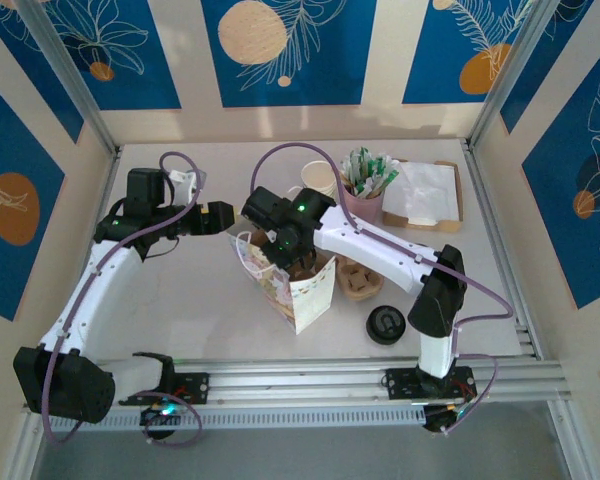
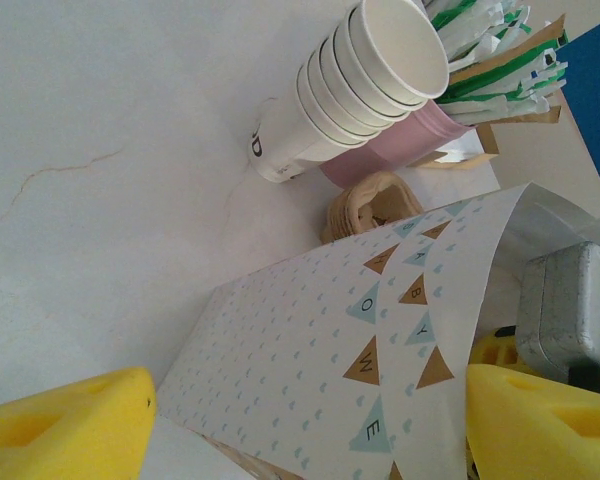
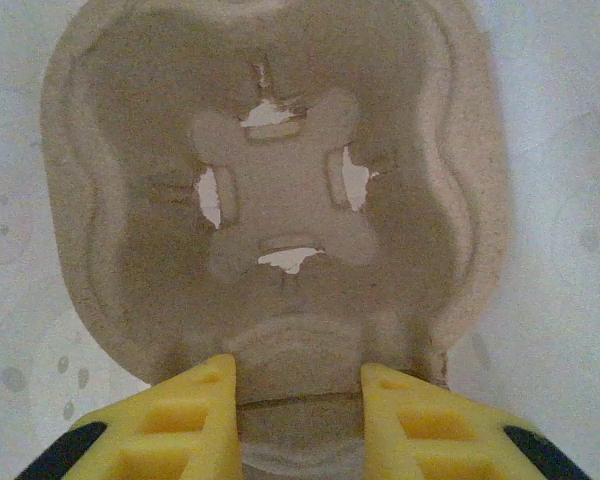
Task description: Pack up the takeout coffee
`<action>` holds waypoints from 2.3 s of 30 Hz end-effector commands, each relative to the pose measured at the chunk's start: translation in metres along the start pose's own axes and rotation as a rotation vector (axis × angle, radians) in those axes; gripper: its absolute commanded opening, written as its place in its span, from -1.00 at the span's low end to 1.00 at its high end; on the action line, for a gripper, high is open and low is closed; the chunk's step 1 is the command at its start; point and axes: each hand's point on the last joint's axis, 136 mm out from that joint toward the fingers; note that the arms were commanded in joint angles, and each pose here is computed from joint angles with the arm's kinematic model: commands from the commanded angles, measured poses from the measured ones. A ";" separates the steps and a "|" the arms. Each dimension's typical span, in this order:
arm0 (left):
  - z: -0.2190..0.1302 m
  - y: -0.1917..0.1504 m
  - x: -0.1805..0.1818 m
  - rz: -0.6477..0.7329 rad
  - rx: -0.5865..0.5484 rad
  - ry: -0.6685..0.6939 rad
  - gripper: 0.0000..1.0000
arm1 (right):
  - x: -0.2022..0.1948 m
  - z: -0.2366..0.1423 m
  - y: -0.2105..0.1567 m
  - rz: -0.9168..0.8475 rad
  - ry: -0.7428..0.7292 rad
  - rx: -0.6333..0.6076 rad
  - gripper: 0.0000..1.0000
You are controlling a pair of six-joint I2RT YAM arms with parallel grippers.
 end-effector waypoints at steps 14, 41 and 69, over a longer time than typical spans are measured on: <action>0.001 -0.004 -0.004 0.007 0.007 -0.011 0.59 | 0.003 -0.030 0.009 0.036 0.191 -0.105 -0.42; 0.004 -0.007 -0.006 0.012 0.020 -0.010 0.58 | 0.004 0.019 -0.008 -0.043 0.139 0.015 -0.45; 0.005 -0.008 -0.006 0.012 0.024 -0.010 0.58 | 0.013 0.060 -0.021 -0.072 0.149 0.126 -0.45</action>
Point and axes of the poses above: each hand's point on the last joint's axis, 136 mm out from that joint toward the fingers, its own z axis out along the fingers, its own x axis along the line the jaws close on, y = z × x
